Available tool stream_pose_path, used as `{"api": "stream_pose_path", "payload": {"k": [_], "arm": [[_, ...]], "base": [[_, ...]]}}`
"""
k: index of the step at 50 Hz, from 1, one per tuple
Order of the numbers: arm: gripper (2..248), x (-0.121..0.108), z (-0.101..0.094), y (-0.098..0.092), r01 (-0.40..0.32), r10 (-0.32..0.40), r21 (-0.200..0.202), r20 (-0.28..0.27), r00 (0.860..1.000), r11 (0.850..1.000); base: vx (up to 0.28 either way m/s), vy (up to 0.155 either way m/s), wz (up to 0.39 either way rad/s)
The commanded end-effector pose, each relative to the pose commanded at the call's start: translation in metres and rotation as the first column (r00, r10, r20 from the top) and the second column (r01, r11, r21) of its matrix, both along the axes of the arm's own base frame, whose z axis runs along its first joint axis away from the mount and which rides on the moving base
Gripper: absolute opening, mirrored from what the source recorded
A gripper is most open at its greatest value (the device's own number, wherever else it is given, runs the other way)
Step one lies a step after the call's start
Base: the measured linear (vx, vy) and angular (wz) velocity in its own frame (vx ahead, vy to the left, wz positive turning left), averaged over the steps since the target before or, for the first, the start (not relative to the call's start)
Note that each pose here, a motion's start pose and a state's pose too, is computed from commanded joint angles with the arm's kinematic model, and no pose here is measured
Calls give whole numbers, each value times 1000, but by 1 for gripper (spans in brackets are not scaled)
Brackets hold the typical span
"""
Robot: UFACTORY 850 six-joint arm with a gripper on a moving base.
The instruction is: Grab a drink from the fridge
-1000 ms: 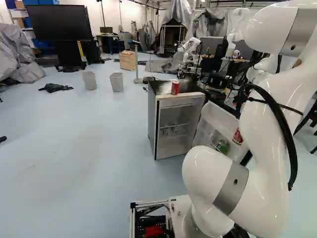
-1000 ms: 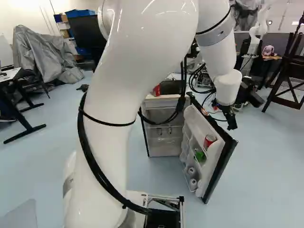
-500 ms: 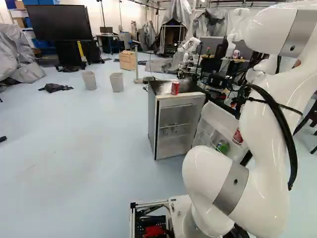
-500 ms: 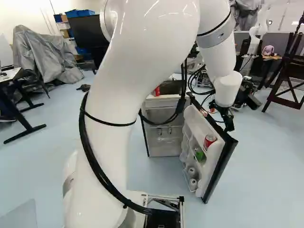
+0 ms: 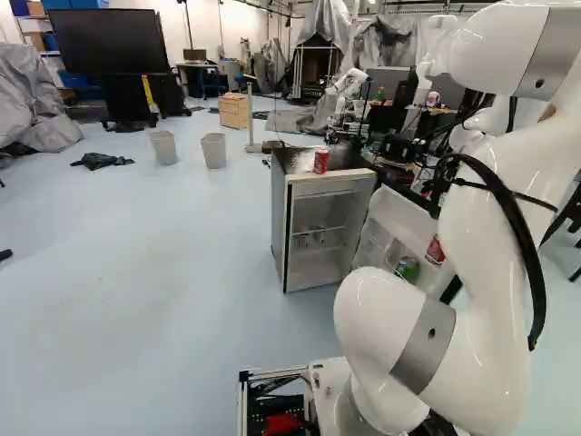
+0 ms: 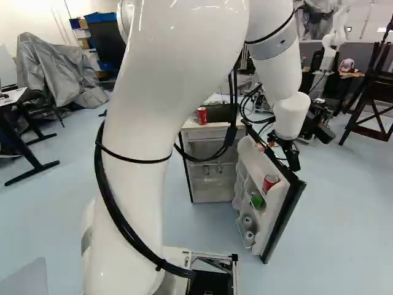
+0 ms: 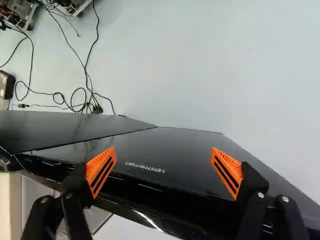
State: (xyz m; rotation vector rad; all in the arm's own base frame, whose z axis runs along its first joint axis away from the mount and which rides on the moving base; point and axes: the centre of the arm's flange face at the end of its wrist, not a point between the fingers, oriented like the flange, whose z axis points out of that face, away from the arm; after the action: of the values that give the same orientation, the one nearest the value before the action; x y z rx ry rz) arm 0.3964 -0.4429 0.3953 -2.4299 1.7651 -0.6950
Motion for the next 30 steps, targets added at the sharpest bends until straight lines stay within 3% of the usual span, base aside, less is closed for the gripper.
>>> {"api": "stream_pose_path", "payload": {"k": [30], "arm": [[247, 0, 1, 22, -25, 25, 9, -8, 1000, 1000]], "base": [[0, 0, 0]]}}
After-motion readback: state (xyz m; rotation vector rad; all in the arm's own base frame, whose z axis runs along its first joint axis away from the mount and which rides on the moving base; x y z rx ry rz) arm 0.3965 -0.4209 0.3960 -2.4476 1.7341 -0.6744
